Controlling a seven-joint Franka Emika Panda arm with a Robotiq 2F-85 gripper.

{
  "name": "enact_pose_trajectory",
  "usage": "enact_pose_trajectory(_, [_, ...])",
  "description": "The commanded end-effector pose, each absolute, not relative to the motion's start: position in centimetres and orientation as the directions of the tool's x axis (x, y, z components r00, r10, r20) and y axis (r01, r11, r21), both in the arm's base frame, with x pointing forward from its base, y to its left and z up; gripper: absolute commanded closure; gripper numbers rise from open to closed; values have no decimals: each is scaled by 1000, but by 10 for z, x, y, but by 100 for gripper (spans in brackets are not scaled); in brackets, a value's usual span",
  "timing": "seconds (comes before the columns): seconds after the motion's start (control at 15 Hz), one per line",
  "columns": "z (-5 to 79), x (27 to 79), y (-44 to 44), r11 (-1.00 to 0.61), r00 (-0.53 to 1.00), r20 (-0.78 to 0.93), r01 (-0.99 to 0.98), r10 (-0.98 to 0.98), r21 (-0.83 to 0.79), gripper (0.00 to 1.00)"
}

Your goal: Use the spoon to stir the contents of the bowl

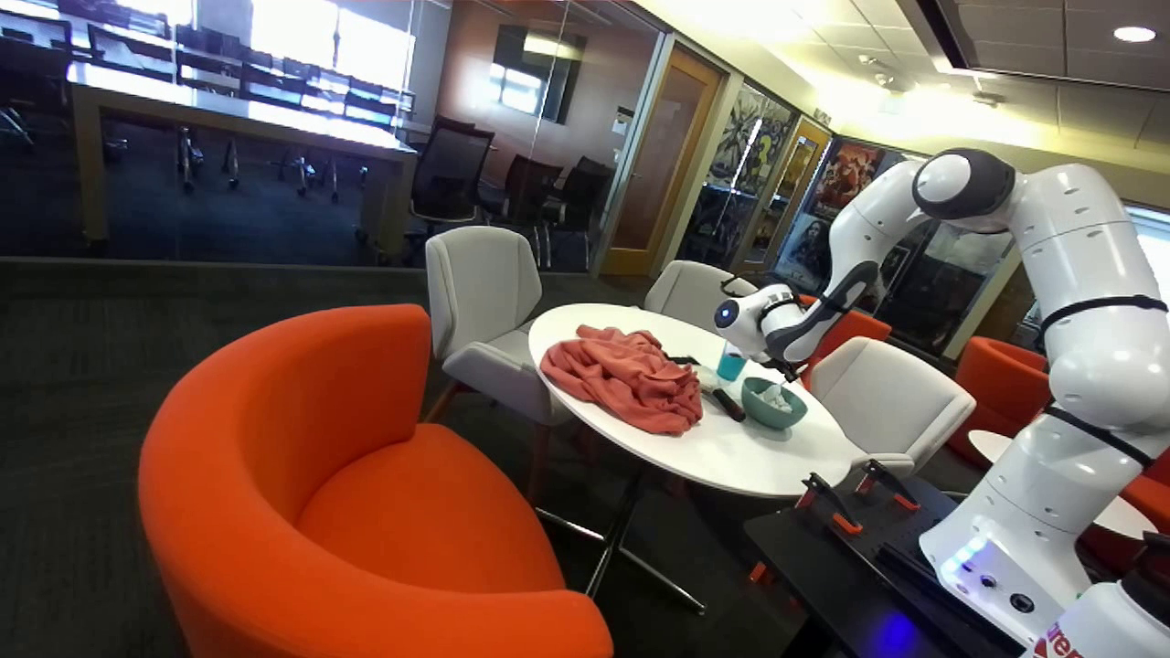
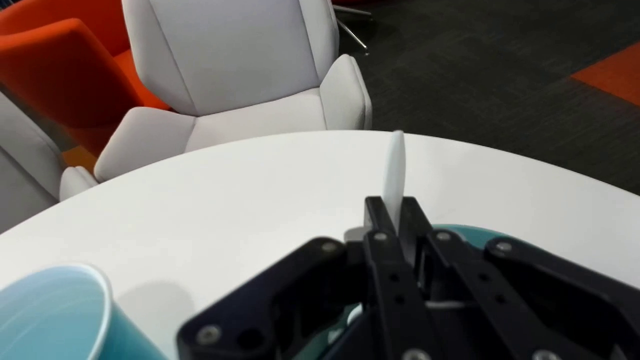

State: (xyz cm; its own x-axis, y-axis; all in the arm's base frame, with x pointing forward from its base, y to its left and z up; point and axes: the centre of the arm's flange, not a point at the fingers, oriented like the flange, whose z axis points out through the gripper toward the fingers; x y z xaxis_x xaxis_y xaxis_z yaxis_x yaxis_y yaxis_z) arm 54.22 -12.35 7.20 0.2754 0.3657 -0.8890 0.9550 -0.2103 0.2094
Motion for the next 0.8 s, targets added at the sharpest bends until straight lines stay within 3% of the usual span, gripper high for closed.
enact_pose_trajectory(0.0, [62, 561, -111, -185, 225, -894, 969, 387, 164, 97])
enact_pose_trajectory(0.73, [70, 529, -81, -113, 62, -878, 994, 474, 9, 97])
